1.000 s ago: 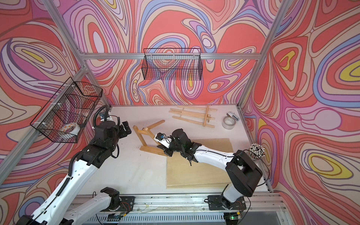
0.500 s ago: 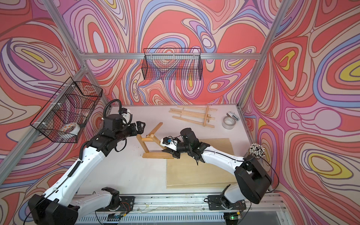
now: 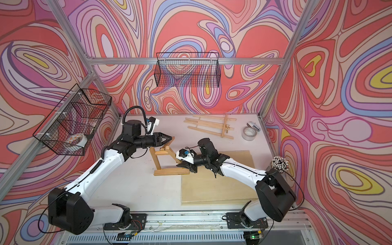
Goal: Disassemble the easel
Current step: Fold up the easel.
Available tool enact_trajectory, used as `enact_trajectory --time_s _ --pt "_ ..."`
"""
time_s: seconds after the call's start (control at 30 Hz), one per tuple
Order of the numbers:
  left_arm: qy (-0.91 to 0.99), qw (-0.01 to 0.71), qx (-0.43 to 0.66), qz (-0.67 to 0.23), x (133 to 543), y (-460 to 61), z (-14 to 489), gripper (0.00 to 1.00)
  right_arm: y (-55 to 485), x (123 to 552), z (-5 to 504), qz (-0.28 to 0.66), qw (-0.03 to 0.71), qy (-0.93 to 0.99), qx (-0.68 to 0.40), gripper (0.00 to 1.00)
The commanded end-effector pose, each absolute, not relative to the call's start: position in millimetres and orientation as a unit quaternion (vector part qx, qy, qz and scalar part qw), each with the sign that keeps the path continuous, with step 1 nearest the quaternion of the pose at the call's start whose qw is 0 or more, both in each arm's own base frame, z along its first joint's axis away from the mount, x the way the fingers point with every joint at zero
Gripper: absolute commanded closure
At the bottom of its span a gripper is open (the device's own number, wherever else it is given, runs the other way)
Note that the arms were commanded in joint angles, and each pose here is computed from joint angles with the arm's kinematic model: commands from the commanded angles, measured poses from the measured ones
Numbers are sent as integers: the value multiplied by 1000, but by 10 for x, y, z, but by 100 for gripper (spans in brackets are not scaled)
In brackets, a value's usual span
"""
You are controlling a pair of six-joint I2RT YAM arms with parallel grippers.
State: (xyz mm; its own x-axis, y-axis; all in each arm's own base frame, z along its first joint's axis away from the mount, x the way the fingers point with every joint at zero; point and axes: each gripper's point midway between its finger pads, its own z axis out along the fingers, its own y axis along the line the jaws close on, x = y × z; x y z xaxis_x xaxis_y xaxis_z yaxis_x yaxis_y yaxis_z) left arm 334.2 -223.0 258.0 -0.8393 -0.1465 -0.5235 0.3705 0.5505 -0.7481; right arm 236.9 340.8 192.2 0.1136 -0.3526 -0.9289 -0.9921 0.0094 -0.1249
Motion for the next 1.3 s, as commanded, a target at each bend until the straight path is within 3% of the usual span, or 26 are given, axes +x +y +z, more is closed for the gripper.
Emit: enact_trajectory --time_s 0.0,0.3,0.7,0.93,1.1,1.27 --pt "819 244 108 -508 3203 -2454 2706 78 3437 2374 2285 385 484 511 -597 100" --pt "818 168 147 -530 2962 -2751 2574 91 3255 2484 2433 415 507 510 -557 100" --pt "812 182 163 -530 2897 -2764 2679 94 3207 2630 2450 416 513 530 -532 100" --pt "856 297 111 -409 3175 -2325 2663 96 3213 2667 2455 414 514 534 -528 100" --pt "896 383 -13 -223 3449 -1503 2551 91 3208 2649 2471 416 517 531 -527 100" --pt "876 457 -109 -110 3431 -818 2714 89 3204 2658 2492 417 520 532 -523 100"
